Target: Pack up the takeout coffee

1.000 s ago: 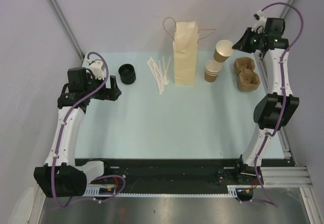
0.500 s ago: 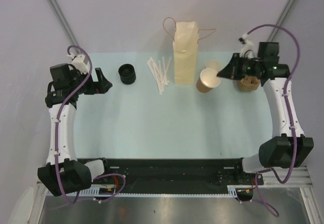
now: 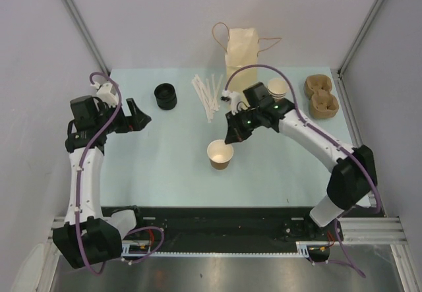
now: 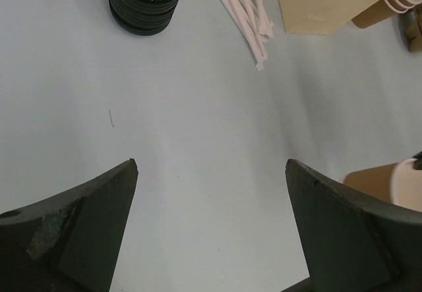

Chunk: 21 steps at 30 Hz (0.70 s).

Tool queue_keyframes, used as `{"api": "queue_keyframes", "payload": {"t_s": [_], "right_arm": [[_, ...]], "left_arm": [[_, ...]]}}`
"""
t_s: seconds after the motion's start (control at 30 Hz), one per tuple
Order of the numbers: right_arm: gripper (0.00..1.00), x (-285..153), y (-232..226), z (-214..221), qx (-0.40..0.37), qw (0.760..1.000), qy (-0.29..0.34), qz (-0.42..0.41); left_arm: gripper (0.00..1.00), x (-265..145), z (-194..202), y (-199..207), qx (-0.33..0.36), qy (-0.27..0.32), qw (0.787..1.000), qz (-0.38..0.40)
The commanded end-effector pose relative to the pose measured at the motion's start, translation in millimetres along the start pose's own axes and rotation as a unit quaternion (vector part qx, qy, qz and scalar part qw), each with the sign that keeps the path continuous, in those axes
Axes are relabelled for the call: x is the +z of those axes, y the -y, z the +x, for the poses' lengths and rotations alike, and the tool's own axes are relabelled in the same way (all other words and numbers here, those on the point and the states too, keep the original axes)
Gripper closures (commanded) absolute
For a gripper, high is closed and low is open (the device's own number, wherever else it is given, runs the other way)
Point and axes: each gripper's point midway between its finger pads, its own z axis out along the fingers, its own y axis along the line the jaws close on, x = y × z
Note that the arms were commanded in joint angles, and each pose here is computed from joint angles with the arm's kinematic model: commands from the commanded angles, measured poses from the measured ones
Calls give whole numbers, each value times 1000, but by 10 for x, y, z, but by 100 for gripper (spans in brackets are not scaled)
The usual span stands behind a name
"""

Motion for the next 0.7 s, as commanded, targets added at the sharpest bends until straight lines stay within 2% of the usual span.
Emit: {"api": "queue_keyframes", "payload": {"t_s": [0.0,0.13,0.33,0.67], "right_arm": [[100,462,10,-32,-25,1000,-3,13],[100,708,138,31,-30,999,-13,40],[100,810,168,95,-30,998,-18,58],[89,846,188,254,-22,998,-24,55]], "left_arm": [[0,-42,-106,64,25,22,999,17],[0,-22,-85,64,25,23,999,21],[0,28,-21,47,16,20,999,26],[1,40,-32,53,19,20,999,30]]}}
